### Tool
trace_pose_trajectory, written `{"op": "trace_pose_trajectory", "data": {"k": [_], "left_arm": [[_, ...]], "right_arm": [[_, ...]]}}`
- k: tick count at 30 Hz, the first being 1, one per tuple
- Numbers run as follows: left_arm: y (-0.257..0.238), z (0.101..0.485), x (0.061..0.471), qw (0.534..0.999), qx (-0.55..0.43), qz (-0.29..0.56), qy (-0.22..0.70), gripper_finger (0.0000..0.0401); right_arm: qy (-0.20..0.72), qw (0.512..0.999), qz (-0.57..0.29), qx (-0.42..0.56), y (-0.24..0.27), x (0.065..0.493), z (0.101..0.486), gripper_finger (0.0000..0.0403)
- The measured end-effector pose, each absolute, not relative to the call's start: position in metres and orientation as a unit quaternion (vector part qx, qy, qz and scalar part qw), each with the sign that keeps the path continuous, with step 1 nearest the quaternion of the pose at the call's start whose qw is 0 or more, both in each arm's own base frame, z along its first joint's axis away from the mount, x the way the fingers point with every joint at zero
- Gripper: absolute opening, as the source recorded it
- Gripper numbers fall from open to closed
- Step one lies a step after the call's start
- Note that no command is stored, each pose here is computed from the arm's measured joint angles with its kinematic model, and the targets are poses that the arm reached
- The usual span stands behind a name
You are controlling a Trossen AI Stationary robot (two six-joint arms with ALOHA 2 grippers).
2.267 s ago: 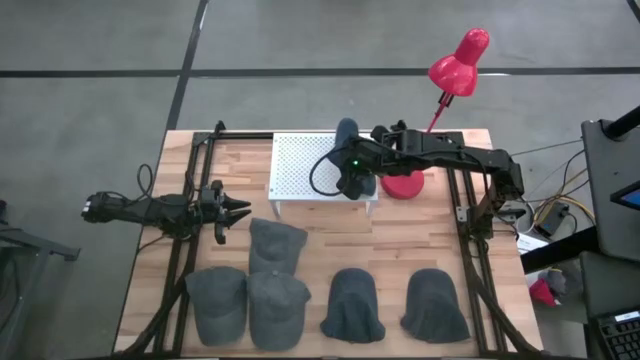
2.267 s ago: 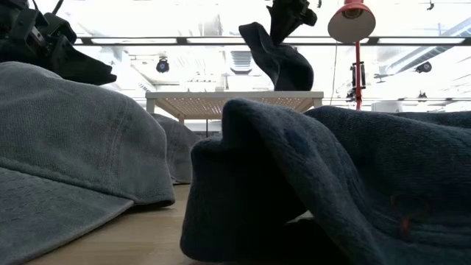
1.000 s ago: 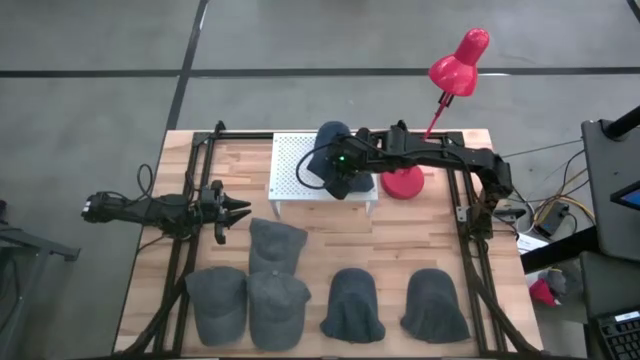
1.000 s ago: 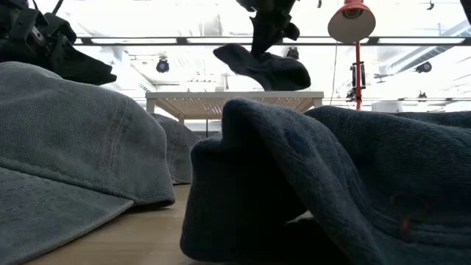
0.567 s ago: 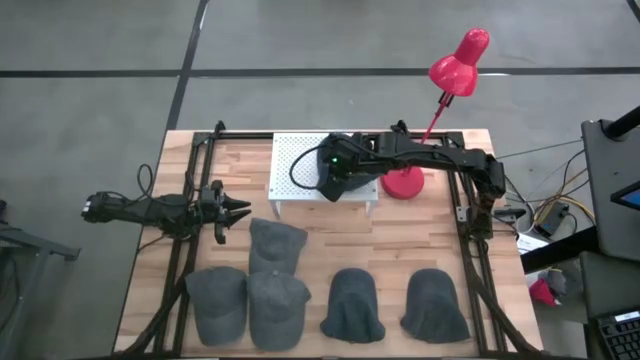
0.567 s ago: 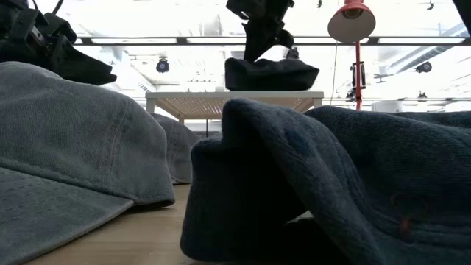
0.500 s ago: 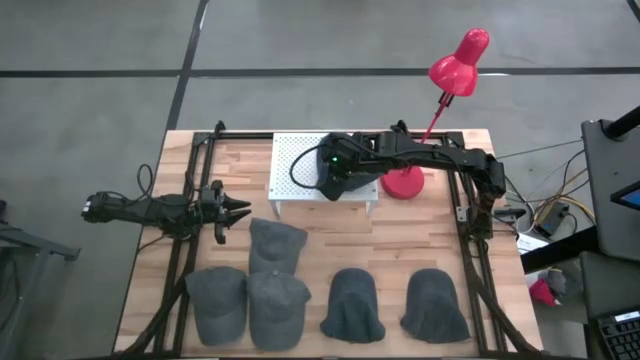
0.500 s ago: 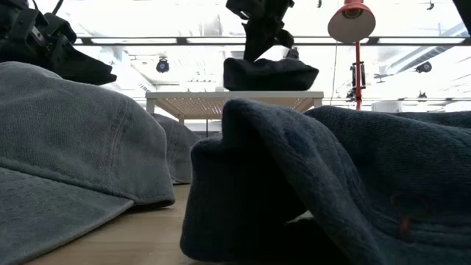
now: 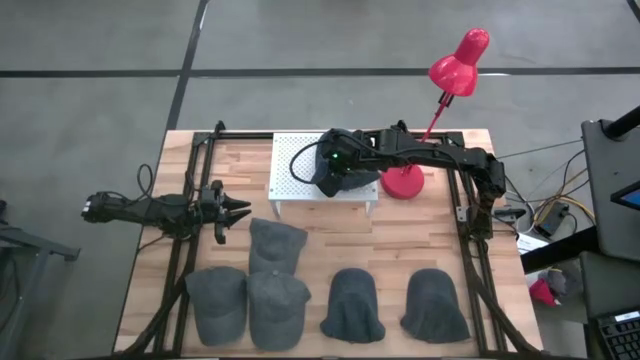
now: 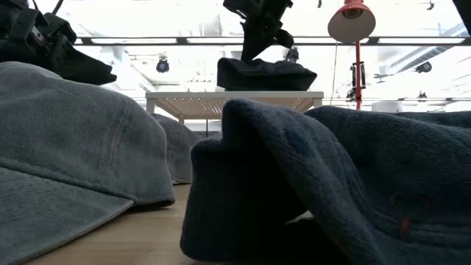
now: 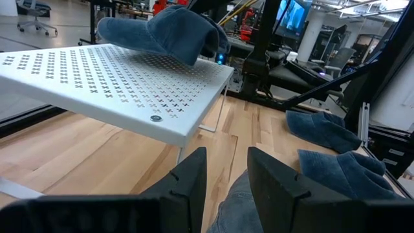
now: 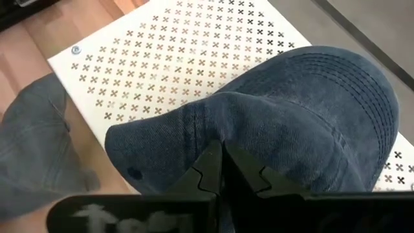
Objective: Pick & Place hat
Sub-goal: Put the top blue cap on the shelf
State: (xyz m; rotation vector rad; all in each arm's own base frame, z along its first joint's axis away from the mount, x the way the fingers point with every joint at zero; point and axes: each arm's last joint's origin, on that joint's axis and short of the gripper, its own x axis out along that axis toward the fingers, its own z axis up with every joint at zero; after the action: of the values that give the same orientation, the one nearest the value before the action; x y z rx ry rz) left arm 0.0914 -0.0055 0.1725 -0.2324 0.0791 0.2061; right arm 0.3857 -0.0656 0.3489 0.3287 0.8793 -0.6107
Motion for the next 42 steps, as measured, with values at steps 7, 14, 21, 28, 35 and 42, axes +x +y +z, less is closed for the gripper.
{"op": "trace_pose_trajectory", "data": {"k": [7,14,21,28,35,42], "left_arm": [[-0.0055,0.1725,0.0914,0.987,-0.116,0.103,0.039,0.0115],[-0.0055,0.1725,0.0914,0.987,-0.116,0.103,0.039,0.0115],[-0.0055,0.1725,0.0914,0.987,-0.116,0.103,0.039,0.0115],[-0.0055,0.1724,0.0914,0.987,-0.116,0.103,0.039,0.0115],[-0.0055,0.1725,0.0914,0.987,-0.116,0.103,0.039,0.0115],[-0.0055,0.1725,0.0914,0.987,-0.116,0.103,0.039,0.0115]], "right_arm": [[0.417,0.846,-0.292,0.16,-0.0653,0.3855,0.3486,0.0008],[0.416,0.839,-0.297,0.184,-0.0648,0.3849,0.3472,0.0009],[0.414,0.84,-0.291,0.194,-0.0644,0.3855,0.3474,0.0009],[0.414,0.84,-0.289,0.199,-0.0642,0.3857,0.3474,0.0009],[0.417,0.841,-0.278,0.206,-0.0633,0.386,0.3473,0.0028],[0.406,0.846,-0.278,0.205,-0.0644,0.3877,0.3486,0.0071]]}}
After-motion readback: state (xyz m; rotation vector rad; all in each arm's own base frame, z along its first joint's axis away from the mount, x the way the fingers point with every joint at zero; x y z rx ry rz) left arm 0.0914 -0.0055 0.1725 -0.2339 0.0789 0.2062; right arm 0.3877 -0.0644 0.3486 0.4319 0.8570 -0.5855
